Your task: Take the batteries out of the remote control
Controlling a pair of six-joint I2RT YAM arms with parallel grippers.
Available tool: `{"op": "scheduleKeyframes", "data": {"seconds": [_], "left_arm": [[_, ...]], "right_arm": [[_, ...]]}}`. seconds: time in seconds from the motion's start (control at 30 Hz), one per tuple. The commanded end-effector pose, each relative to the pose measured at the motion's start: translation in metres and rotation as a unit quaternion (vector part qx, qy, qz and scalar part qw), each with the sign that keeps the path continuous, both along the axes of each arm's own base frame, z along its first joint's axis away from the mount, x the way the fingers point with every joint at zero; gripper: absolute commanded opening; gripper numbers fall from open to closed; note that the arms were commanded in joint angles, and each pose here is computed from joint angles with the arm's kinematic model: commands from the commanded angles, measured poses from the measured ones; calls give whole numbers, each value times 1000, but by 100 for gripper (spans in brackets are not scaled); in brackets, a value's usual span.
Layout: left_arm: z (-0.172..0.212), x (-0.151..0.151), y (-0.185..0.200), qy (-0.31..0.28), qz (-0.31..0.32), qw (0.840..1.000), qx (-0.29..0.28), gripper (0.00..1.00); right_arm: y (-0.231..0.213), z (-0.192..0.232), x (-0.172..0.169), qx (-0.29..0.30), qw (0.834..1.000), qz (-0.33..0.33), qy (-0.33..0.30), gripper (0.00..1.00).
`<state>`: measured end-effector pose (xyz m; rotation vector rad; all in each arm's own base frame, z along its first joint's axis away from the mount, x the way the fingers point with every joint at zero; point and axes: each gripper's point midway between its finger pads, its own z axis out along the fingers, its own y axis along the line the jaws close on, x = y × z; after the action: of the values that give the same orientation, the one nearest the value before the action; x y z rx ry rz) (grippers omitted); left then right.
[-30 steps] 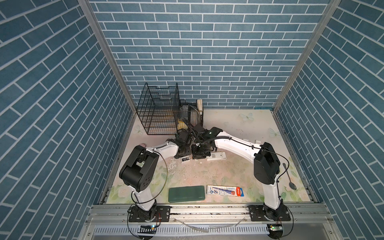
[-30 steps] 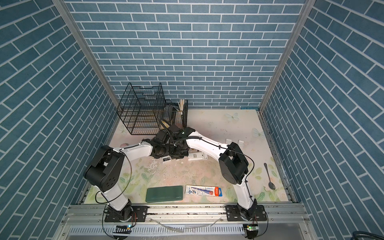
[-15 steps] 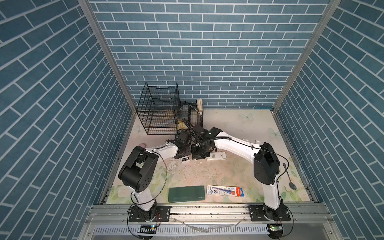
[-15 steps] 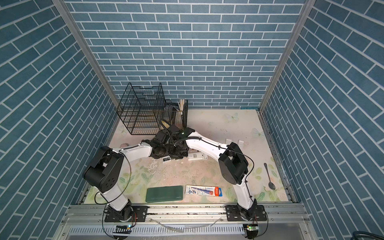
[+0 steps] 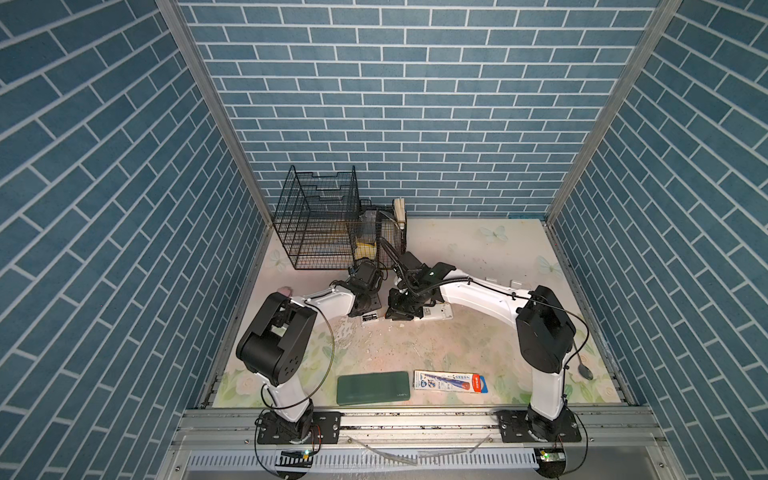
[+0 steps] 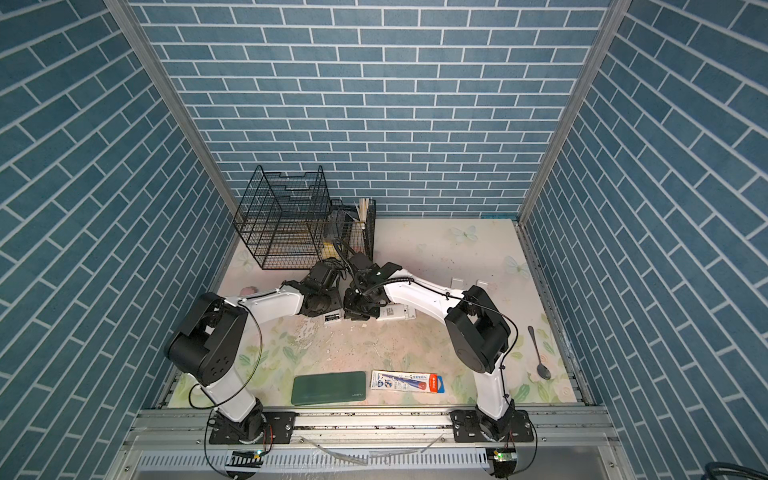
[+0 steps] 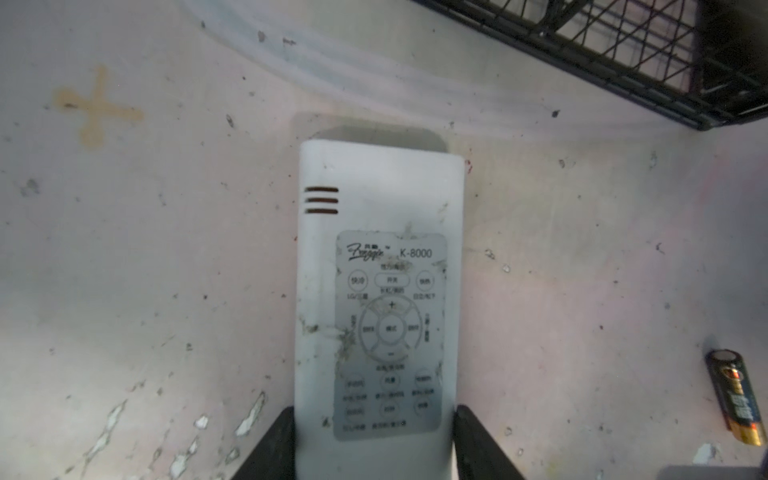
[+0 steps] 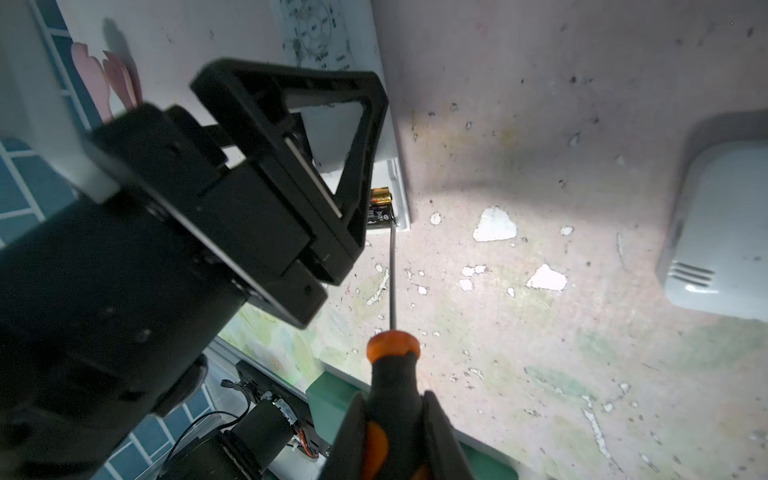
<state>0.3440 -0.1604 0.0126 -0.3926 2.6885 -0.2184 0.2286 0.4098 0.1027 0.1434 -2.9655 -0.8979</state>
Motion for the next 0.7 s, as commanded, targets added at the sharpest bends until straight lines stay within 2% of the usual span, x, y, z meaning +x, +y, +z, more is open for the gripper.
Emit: {"op": "scheduleKeyframes", "data": {"seconds": [0.0,0.27,0.67], "left_arm": [[-73,-80,-3,177,-1,984,-30,9],[-76,-82,-2,178,4,984,-32,5],[-81,-86,0,181,13,983,-33,1]], "right_arm": [[27,-22,-21,45,998,42,29,0],[38,-5,-15,126,991,37,38,0],[49,15,-11,185,981,40,39,0]]}}
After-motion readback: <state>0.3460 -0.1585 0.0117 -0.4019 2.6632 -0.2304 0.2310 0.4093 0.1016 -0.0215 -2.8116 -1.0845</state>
